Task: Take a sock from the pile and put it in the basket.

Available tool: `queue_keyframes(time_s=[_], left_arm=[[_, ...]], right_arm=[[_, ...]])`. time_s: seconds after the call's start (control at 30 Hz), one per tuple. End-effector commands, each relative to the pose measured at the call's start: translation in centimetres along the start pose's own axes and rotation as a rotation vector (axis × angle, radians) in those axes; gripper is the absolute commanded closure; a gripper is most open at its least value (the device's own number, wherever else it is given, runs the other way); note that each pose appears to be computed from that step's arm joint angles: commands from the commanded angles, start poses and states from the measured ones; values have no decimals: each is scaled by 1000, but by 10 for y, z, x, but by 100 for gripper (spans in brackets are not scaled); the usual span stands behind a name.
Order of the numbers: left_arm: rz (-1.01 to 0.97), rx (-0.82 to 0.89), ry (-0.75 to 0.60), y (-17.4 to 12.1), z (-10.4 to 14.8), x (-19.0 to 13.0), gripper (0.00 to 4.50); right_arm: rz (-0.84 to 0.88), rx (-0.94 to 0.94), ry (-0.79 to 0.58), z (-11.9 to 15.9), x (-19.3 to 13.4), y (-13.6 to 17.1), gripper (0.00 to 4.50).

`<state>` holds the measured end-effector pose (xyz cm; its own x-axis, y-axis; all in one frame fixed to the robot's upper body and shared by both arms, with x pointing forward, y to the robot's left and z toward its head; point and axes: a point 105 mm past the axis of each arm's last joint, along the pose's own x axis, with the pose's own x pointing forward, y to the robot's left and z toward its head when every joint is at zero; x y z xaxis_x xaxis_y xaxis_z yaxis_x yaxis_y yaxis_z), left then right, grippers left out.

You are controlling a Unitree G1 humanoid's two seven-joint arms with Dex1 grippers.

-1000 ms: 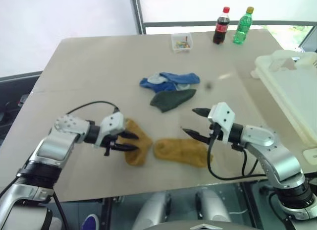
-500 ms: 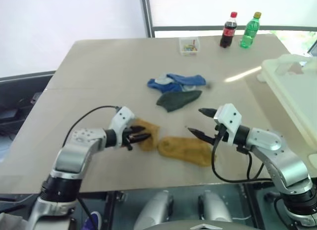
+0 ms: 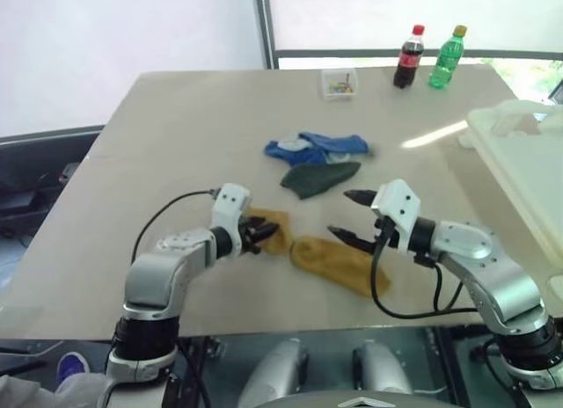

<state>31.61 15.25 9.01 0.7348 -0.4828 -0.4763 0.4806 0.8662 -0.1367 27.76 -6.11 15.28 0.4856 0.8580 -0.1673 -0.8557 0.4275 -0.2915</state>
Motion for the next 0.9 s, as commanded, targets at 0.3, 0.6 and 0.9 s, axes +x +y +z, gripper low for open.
queue_keyframes(time_s=[0.3,0.6,0.9], left_arm=[[-48,-85,-119,3,19,-22,119],[40,80,-137,59,31,-67,10],[129,11,-83,82,-3,-70,10]], right_arm=[[80,-49,11,1,30,5,74],[85,-47,58,-11,62,2,74],[103,16,77,-15,95,4,74]])
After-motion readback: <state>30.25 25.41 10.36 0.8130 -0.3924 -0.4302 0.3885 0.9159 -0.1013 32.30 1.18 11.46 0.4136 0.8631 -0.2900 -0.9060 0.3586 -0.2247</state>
